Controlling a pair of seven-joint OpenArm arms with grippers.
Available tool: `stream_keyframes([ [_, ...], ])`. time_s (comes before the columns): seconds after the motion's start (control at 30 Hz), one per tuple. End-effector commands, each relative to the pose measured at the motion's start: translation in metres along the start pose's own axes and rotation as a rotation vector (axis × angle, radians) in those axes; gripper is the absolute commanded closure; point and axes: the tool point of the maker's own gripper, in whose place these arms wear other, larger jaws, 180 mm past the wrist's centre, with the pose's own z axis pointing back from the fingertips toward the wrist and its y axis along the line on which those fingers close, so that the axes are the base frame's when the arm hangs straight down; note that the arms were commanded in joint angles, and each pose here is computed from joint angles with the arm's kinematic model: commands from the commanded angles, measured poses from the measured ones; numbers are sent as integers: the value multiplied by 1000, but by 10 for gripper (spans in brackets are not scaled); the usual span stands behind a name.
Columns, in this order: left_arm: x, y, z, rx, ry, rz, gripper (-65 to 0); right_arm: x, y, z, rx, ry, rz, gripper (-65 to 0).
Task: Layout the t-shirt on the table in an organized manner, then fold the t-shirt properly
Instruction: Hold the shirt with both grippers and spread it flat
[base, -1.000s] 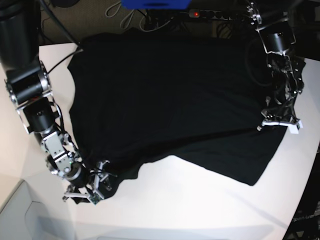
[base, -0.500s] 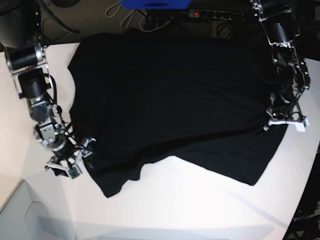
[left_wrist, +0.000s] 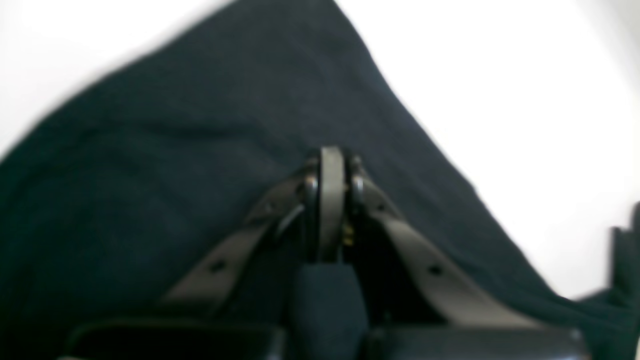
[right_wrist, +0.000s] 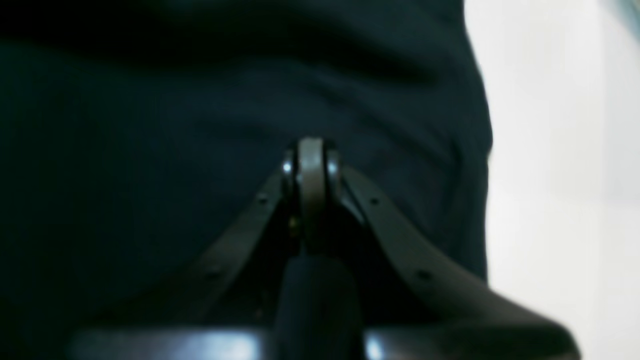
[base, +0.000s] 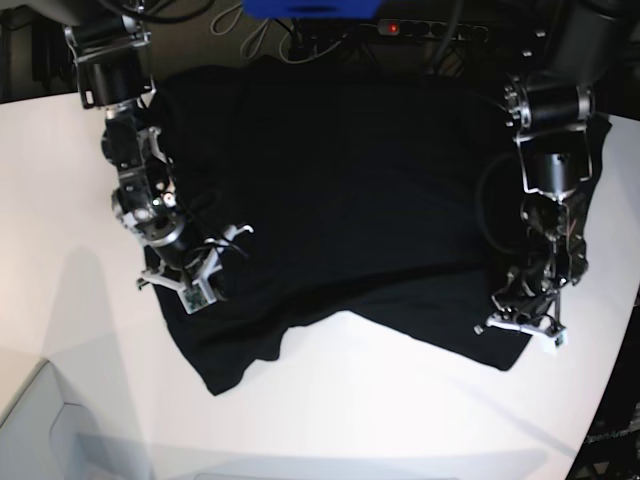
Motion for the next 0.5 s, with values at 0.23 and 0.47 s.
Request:
stream_keyframes([
  [0.23, 0, 38, -16, 124, -60, -156, -2, -14, -4, 6, -13, 24, -3, 0],
  [0.47, -4, 86, -3, 206, -74, -196, -2, -53, -12, -2, -17, 129, -32, 0],
])
